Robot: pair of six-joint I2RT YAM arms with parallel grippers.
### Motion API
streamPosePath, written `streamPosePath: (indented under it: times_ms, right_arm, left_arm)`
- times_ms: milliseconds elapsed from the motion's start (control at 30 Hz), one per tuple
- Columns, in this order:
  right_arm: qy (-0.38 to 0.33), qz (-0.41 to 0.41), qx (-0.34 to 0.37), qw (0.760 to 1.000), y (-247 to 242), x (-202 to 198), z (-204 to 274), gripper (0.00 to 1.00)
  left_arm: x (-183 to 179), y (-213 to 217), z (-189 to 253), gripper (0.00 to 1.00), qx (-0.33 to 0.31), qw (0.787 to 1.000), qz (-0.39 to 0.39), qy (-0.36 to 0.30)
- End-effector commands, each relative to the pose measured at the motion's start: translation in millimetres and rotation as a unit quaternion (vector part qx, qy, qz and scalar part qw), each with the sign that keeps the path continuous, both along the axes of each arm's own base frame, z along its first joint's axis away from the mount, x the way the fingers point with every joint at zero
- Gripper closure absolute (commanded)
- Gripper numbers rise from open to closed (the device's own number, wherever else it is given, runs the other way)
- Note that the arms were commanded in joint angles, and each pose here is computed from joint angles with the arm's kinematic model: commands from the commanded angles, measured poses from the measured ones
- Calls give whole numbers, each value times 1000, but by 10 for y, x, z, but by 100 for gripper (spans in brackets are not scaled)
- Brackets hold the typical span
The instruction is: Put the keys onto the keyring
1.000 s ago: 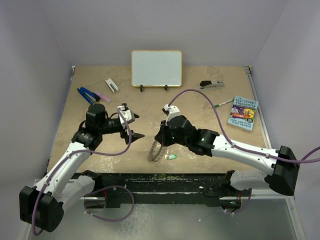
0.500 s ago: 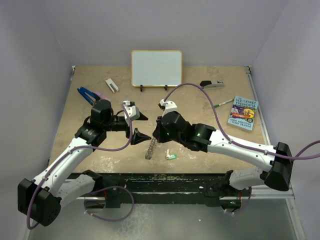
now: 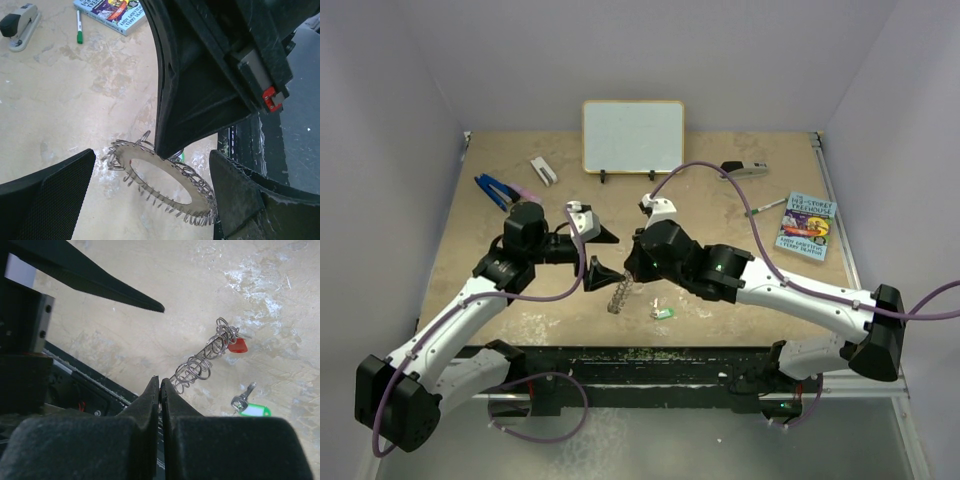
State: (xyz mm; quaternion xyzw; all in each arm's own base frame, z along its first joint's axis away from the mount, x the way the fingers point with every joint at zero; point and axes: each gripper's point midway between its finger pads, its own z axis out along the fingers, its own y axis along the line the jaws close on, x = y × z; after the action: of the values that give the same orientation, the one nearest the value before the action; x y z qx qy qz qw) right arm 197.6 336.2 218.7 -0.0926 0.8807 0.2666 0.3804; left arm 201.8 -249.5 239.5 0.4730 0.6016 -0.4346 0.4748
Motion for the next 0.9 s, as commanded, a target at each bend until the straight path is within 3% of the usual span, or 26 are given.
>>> streamPosePath:
  times_ms: [0, 567, 867]
  right_arm:
    - [-28, -19, 56, 998, 74, 62, 448, 100]
    - [-26, 6, 74, 997, 165, -45, 540, 100]
    - [-24, 8, 76, 997, 76, -106, 524, 100]
  left_arm:
    - [-97, -55, 21, 2, -18, 1000, -18, 9]
    - [-63, -72, 38, 2, -17, 1000, -17, -16]
    - [-23, 34, -2, 2, 41, 998, -11, -49]
